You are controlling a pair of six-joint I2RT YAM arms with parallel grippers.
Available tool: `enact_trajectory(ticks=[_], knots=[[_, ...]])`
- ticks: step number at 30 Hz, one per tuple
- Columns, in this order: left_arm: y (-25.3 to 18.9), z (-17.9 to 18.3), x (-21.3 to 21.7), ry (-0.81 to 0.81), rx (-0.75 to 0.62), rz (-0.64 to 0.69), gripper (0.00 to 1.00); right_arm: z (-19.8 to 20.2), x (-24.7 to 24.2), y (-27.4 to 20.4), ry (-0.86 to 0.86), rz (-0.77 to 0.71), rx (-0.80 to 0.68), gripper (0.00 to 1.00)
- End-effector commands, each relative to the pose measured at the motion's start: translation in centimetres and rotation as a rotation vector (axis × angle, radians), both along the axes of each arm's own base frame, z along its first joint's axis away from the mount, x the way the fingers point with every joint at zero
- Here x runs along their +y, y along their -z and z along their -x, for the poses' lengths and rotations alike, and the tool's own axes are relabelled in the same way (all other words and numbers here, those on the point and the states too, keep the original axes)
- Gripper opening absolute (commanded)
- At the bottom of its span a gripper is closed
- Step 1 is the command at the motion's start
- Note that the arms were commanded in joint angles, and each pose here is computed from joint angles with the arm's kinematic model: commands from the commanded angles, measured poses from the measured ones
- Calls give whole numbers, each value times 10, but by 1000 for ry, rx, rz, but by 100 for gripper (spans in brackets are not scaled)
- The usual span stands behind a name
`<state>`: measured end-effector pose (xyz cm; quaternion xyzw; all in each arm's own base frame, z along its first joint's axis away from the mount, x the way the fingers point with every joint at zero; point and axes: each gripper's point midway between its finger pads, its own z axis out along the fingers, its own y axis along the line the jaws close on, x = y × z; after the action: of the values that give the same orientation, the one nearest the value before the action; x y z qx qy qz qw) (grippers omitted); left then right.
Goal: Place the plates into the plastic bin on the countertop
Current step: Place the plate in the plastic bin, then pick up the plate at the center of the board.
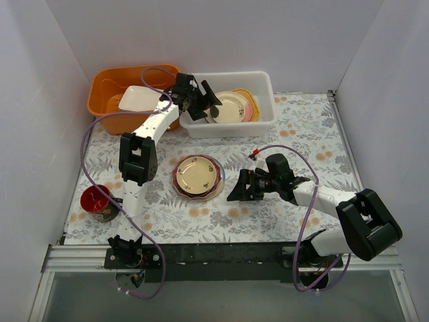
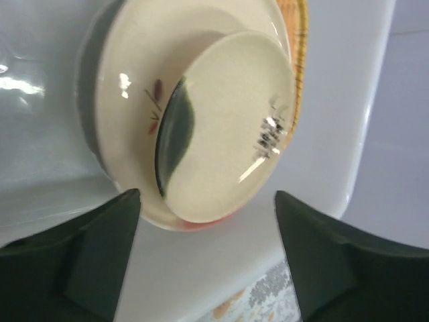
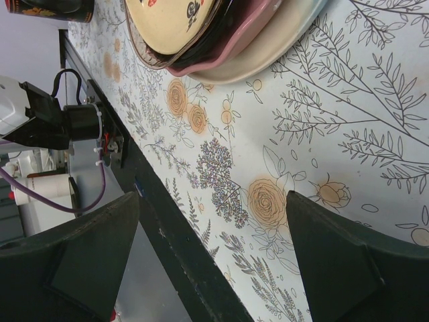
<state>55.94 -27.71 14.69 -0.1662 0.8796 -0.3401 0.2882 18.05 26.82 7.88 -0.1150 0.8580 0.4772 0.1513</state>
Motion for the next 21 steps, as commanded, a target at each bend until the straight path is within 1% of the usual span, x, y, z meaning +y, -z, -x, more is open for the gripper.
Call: enact_trajectory(ticks=[1,2,3,17,21], knots=[[-37,2,2,15,-65,7,92,-7,7,-18,-22,-34,-59,97],[-41,3,3,17,-74,3,97,-7,7,-18,-22,-34,-59,97],[-44,4,4,21,-84,-2,98,-7,7,-19,-22,-37,-63,97],[-114,32,4,89,-202,34,98,-6,5,-25,-11,-41,-80,97],[-127,48,4,108,-210,46,98,-5,3,-26,-7,-35,-81,97]])
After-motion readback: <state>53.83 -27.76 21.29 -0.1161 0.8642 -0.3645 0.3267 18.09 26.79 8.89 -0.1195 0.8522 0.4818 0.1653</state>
